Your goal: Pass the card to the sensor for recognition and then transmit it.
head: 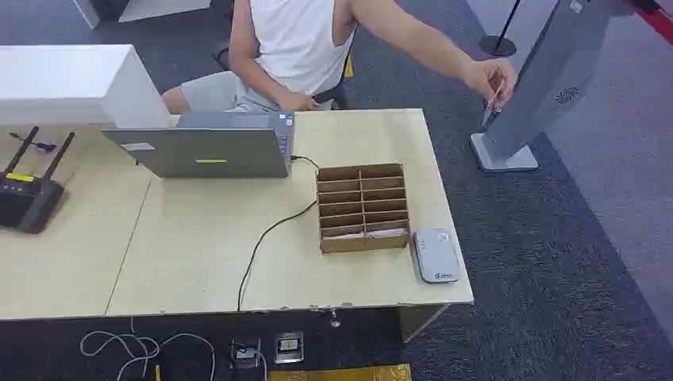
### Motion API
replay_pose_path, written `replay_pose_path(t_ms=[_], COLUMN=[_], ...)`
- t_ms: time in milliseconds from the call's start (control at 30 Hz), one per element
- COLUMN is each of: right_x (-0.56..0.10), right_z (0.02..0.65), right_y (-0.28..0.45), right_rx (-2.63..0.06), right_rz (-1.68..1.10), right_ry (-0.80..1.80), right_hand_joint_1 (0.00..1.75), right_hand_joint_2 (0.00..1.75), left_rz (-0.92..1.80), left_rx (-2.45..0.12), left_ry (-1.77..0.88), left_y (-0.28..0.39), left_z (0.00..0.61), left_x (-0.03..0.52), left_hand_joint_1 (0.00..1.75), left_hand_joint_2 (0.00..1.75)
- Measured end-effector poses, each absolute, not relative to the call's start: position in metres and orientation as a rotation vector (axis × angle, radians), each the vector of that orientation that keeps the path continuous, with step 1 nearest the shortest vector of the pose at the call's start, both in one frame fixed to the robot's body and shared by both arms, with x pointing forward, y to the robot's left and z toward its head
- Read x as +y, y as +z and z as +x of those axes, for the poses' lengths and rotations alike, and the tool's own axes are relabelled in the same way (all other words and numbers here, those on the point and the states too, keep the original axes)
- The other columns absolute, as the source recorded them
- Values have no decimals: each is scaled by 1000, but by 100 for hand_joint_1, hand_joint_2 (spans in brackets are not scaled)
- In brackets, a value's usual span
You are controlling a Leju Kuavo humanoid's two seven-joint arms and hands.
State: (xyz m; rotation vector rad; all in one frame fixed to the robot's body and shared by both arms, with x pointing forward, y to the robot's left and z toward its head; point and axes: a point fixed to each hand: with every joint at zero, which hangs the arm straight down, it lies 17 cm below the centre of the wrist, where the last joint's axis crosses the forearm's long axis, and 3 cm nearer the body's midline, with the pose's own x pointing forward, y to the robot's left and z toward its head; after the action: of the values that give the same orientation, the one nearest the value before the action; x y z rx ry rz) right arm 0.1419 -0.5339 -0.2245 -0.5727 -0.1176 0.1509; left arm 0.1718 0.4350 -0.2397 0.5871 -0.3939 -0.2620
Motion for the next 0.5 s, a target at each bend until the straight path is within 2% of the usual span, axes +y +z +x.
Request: replay_pose_path(t_ms=[33,67,200,300,433,500], right_x=[-535,-537,-544,-586,-669,-702], right_z=[142,143,151,196,277,338], right_y=[-224,-223,-219,-183,-83,1], right_rx=[-121,-124,-175,-396,-758,-1012], right_rz=[-576,-579,-603,-725,-908,-1003], right_ry=[146,140,57,-246,-531,-551], right_hand_joint_1=[0,0,0,0,0,0], right_hand_joint_2=[0,175,175,175,175,175], left_rz=[586,586,584,582,586,589], left_rx=[-395,-397,-400,-412,-432,-451], left_ry=[-262,-263,-264,-280,-287,-289], left_y=[-240,-240,-240,-239,-237,-236], left_z=[172,172,173,175,179,182], left_x=[434,434,433,432,434,434], left_hand_joint_1=[0,0,0,0,0,0], left_hand_joint_2=[175,175,175,175,175,175])
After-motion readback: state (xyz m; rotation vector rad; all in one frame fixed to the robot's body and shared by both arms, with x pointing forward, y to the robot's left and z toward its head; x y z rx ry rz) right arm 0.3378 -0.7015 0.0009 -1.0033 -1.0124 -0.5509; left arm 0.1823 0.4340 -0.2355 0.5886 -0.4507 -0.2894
